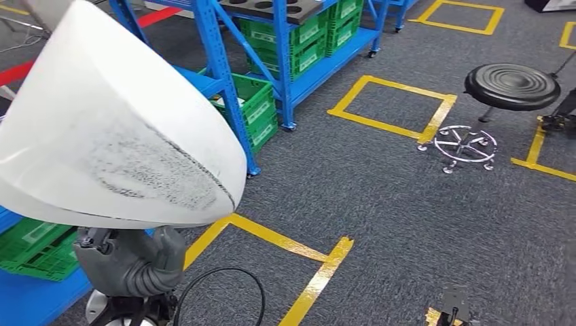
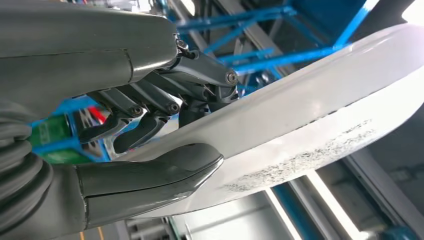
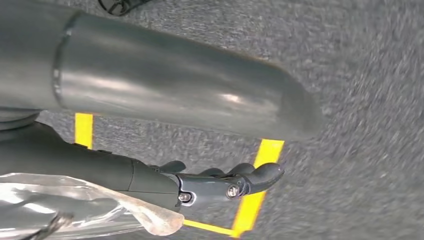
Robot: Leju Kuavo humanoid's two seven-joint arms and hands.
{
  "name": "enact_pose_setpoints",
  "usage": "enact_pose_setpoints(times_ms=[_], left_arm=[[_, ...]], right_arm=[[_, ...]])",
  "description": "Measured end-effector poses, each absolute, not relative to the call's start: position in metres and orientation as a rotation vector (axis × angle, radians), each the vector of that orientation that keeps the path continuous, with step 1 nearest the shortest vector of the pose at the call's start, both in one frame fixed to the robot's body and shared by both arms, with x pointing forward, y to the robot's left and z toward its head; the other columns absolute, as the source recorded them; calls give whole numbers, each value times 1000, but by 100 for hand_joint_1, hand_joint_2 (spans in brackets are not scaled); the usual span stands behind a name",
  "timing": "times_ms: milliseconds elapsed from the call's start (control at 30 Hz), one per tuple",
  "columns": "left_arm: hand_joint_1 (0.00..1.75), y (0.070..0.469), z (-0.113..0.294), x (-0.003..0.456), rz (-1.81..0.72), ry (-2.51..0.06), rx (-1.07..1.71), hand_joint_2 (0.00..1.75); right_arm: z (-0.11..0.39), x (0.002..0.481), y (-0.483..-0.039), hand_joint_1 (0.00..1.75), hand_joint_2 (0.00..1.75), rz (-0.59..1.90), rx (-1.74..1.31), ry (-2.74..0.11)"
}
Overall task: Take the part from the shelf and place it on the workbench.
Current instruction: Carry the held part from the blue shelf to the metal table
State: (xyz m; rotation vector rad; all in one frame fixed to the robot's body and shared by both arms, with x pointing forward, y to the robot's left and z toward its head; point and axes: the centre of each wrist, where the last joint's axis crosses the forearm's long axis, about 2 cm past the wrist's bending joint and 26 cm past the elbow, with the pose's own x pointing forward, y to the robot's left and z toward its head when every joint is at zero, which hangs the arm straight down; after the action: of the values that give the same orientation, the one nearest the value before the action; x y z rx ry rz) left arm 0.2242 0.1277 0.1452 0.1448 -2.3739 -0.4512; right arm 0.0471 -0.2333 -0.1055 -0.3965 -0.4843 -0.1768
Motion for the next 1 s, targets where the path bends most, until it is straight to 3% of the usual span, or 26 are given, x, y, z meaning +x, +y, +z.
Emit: enact_pose_setpoints(times_ms=[1000], left_arm=[[175,124,140,218,-493,-2305,-12,175]], right_arm=[[-105,45,-231,0,0,-178,-415,-437]])
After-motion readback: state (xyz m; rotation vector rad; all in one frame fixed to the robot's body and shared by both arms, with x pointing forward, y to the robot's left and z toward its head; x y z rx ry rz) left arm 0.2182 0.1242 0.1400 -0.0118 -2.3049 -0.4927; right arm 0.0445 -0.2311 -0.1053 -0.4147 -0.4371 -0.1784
